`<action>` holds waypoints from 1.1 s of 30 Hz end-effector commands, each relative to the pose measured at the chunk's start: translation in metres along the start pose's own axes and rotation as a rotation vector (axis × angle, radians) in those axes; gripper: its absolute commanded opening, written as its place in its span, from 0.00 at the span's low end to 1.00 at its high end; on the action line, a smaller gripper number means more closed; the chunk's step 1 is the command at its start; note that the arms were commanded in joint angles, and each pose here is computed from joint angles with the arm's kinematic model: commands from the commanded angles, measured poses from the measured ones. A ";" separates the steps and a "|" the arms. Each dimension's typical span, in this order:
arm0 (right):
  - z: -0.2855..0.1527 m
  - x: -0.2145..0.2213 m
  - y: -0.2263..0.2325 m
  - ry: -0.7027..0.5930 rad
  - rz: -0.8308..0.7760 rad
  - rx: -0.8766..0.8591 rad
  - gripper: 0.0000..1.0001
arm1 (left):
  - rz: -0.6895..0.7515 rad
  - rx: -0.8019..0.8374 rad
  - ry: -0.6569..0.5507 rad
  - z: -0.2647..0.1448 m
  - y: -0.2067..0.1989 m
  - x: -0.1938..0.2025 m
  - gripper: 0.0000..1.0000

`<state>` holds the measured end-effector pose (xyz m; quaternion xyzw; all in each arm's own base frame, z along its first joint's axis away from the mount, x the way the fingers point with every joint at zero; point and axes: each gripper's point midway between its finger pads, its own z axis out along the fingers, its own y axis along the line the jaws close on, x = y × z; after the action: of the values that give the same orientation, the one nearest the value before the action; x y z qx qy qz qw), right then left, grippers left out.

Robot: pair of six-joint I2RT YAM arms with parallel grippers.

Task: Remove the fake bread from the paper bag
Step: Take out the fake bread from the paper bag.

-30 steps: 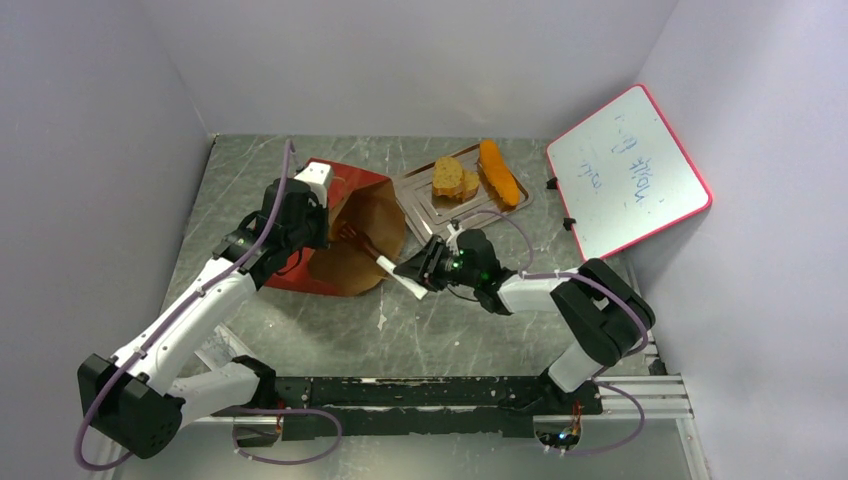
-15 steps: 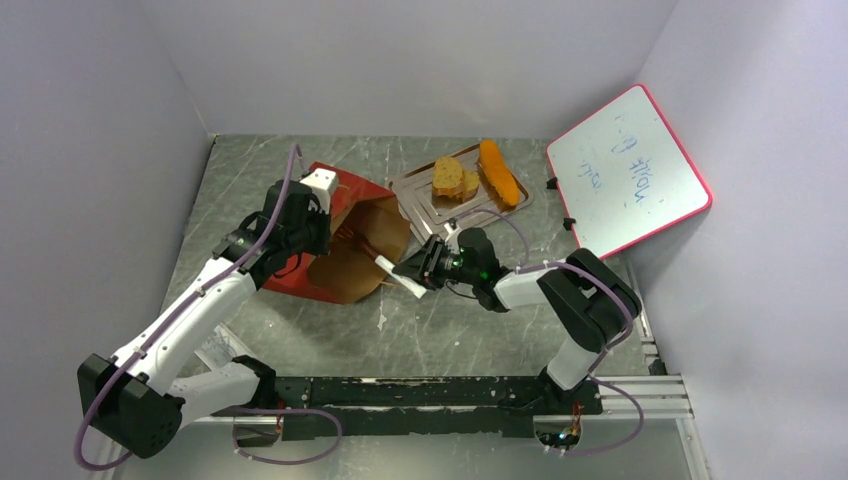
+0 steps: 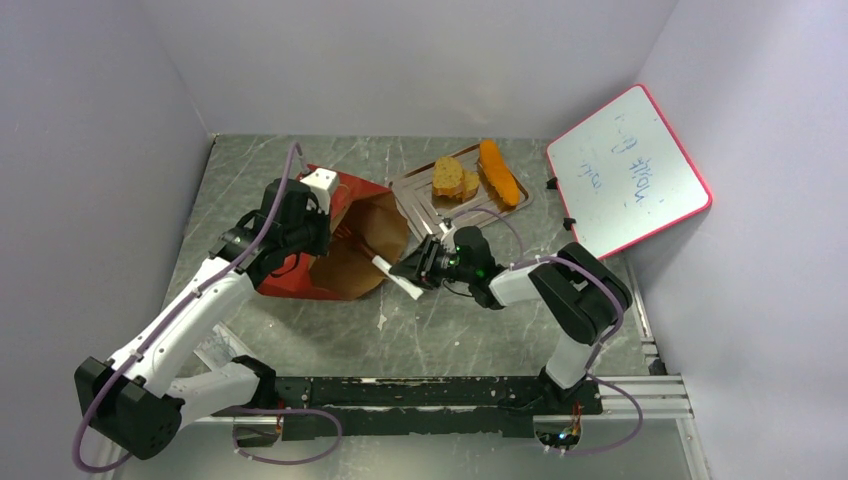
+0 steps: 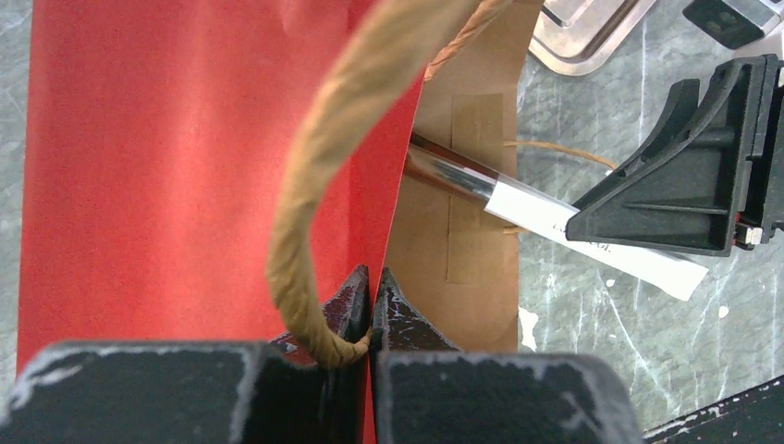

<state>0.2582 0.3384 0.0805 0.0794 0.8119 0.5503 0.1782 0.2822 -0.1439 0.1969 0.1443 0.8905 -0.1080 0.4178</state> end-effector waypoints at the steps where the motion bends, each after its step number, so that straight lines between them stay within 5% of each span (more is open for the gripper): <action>1: 0.002 -0.002 0.023 0.006 -0.048 -0.068 0.43 | 0.011 0.016 -0.072 -0.018 -0.005 -0.022 0.07; 12: -0.021 0.009 0.034 0.012 -0.096 -0.027 0.43 | -0.014 -0.053 -0.100 -0.011 0.007 -0.020 0.07; 33: 0.035 -0.012 0.022 0.019 -0.103 -0.034 0.43 | 0.028 0.084 -0.071 -0.016 -0.018 -0.014 0.07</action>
<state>0.2715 0.3615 0.0792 0.0432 0.8195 0.5411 0.1838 0.2784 -0.1443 0.2071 0.1541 0.8815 -0.1111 0.4324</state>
